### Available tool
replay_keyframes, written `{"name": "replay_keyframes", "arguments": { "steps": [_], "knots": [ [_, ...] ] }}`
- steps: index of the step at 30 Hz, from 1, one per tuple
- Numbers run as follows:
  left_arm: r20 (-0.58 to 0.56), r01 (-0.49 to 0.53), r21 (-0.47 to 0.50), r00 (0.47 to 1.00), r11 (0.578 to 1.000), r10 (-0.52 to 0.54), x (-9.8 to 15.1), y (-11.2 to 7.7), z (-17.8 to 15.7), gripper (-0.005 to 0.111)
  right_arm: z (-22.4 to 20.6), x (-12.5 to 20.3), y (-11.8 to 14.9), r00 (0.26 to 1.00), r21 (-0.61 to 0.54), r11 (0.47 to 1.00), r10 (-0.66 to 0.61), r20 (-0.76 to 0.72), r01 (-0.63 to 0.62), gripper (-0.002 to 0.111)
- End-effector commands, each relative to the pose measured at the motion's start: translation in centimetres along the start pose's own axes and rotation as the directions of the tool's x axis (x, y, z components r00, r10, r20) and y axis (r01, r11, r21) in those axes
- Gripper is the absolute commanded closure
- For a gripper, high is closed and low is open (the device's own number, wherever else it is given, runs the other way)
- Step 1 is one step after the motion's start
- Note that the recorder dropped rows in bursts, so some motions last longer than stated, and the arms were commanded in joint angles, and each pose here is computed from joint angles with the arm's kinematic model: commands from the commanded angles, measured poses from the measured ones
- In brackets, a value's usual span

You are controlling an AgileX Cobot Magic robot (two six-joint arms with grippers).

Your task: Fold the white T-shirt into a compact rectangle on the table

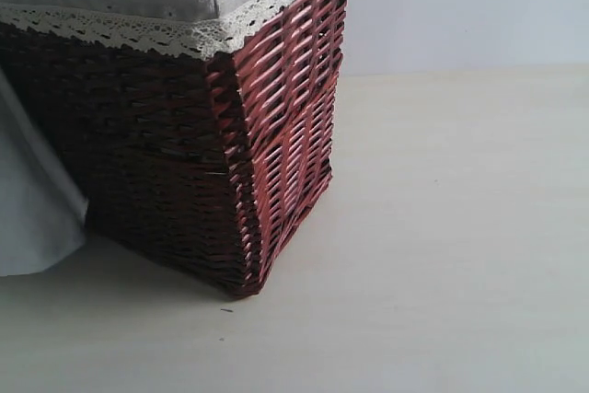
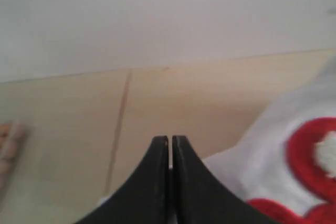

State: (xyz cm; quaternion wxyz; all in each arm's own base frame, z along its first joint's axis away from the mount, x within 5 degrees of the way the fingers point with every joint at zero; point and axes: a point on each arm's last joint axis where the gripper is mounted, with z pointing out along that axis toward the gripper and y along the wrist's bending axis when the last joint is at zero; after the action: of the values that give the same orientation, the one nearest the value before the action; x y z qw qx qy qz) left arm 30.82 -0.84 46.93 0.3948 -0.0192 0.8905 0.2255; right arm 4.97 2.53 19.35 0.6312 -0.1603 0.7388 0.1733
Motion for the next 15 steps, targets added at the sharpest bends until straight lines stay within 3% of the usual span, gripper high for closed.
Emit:
{"name": "replay_keyframes", "arguments": {
  "steps": [1,6,12,15],
  "knots": [
    [-0.107,-0.042,-0.235,0.994,0.971,0.018,2.7,2.6,3.5,0.107,0.0,0.0,0.0,1.0,-0.003,1.0,0.001,0.013,-0.001,0.108],
    [-0.291,0.047,-0.262,0.948,0.964,-0.125,6.9,5.2,7.6,0.101,0.0,0.0,0.0,1.0,-0.003,1.0,0.001,0.013,-0.001,0.108],
    [-0.332,0.123,-0.375,0.908,0.919,-0.257,9.8,9.7,9.5,0.06,0.0,0.0,0.0,1.0,-0.003,1.0,0.001,0.013,-0.001,0.108],
    [-0.295,0.26,-0.396,0.872,0.881,-0.39,10.5,11.0,9.9,0.046,0.0,0.0,0.0,1.0,-0.003,1.0,0.001,0.013,-0.001,0.108]
  ]
}}
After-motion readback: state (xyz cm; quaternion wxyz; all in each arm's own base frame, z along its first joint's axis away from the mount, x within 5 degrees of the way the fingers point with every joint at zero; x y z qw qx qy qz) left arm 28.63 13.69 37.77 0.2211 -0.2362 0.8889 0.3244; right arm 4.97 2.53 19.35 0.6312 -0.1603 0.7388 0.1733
